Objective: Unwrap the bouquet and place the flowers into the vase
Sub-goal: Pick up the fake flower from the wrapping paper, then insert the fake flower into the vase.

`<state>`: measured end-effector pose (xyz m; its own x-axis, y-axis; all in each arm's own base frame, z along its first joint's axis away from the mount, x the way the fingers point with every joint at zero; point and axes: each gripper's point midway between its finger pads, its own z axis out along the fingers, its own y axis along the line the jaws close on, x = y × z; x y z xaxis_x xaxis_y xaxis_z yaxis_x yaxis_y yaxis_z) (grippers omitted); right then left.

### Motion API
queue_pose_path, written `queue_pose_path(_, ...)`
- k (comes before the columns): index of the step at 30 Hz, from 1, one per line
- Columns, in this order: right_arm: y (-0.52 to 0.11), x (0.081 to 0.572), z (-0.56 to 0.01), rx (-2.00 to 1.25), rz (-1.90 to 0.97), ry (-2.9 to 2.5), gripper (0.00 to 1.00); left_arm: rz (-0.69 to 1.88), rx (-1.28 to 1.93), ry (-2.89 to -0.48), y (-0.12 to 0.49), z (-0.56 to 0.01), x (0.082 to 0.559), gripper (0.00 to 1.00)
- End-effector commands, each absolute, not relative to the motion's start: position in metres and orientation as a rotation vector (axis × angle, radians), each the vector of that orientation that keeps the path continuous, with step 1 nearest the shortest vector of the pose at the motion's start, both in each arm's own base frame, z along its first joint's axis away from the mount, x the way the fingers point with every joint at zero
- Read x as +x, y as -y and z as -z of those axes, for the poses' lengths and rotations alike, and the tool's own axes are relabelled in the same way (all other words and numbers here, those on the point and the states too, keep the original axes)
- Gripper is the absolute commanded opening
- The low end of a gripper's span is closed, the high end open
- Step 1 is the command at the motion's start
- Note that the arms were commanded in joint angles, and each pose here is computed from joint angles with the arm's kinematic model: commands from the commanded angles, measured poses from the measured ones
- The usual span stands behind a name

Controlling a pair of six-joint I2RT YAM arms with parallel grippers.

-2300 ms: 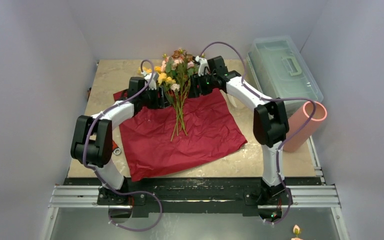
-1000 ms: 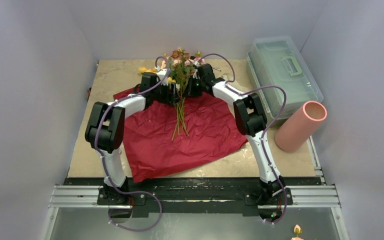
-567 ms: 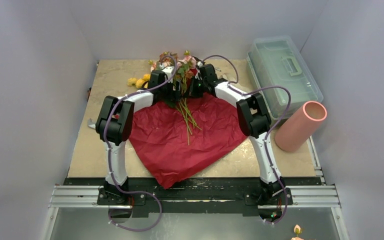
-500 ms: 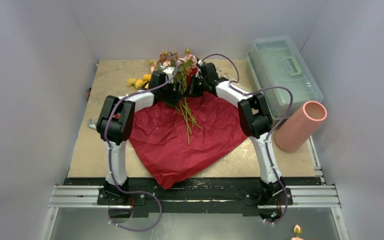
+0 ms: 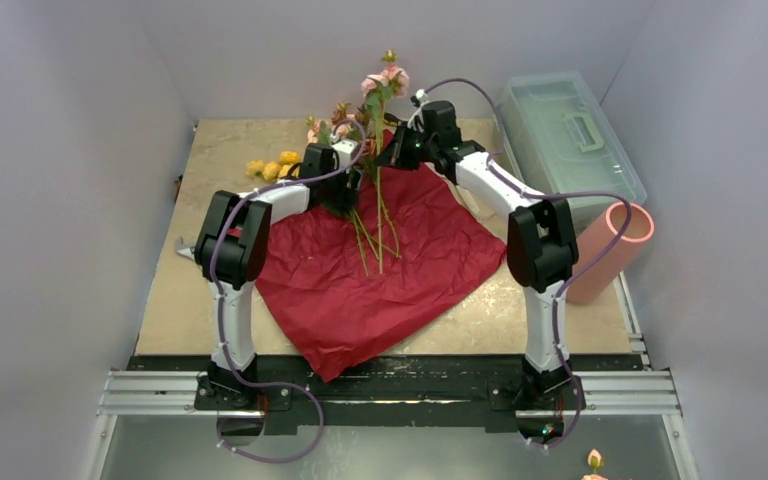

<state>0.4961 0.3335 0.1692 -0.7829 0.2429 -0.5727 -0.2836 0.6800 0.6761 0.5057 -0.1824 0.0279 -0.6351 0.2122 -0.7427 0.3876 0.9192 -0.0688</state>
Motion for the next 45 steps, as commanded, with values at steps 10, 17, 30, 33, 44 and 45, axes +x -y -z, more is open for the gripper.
queue_pose_path(10, -0.289, 0.473, -0.273, -0.144, -0.993, -2.014, 0.00, 0.349, 0.607, -2.273, 0.189, -0.037, 0.486, 0.82)
queue_pose_path(17, -0.264, 0.450, -0.366, -0.245, -0.898, -1.790, 0.00, 0.541, 0.648, -2.078, 0.219, -0.122, 0.485, 0.98)
queue_pose_path(30, -0.125, 0.357, -0.503, -0.133, -0.391, -1.502, 0.00, 0.545, 0.724, -1.886, 0.225, -0.204, 0.481, 1.00)
queue_pose_path(33, -0.066, 0.337, -0.520, 0.010, -0.230, -1.461, 0.00, 0.557, 0.697, -1.859, 0.225, -0.215, 0.476, 1.00)
queue_pose_path(44, 0.060, 0.214, -0.577, 0.299, 0.161, -1.211, 0.00, 0.672, 0.618, -1.799, 0.230, -0.238, 0.450, 1.00)
queue_pose_path(45, 0.065, 0.205, -0.579, 0.317, 0.185, -1.198, 0.00, 0.675, 0.613, -1.797, 0.230, -0.240, 0.447, 1.00)
